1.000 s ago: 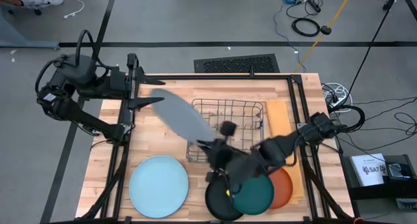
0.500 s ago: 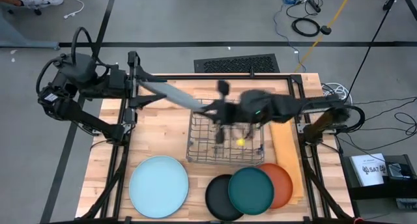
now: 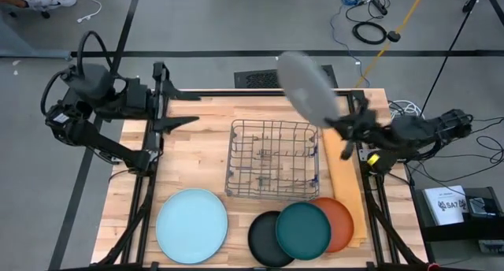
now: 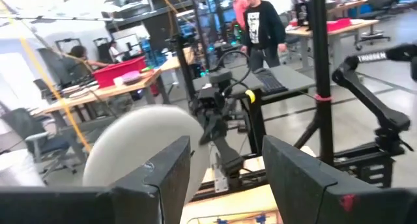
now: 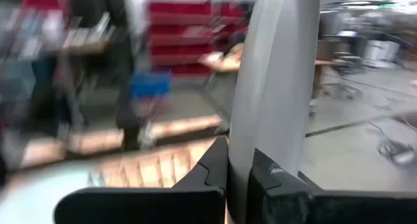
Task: Sort dishes
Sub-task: Put the gray plate into the dish rack
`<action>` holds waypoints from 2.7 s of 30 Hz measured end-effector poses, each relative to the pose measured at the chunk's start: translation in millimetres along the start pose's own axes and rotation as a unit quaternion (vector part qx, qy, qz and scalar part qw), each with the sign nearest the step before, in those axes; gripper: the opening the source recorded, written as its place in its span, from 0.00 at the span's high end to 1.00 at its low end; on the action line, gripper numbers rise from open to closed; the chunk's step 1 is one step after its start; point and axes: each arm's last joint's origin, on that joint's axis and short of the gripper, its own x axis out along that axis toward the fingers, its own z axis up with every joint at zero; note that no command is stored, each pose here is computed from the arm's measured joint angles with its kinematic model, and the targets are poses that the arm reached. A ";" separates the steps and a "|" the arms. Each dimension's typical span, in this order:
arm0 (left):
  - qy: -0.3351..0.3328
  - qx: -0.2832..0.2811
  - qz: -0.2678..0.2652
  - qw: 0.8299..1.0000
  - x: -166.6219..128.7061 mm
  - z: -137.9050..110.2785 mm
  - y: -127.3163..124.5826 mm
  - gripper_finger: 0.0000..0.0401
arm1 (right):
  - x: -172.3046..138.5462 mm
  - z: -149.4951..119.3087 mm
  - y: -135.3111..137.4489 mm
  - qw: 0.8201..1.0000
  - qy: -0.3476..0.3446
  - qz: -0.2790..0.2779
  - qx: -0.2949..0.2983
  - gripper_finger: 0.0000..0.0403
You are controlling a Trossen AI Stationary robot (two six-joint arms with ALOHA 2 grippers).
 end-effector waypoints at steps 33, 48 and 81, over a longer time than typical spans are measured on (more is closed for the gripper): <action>0.066 0.002 0.030 0.997 54.5 -20.7 -4.2 0.52 | -19.2 -41.8 178.8 0.988 -0.014 -0.105 0.116 0.99; 0.076 0.021 0.018 0.997 61.9 -24.6 -6.6 0.52 | -8.2 -101.2 209.4 0.995 0.018 -0.093 0.008 0.99; 0.271 0.324 -0.186 0.887 158.0 -117.8 -29.9 0.52 | -5.4 -163.2 200.2 0.980 0.058 -0.107 -0.158 0.99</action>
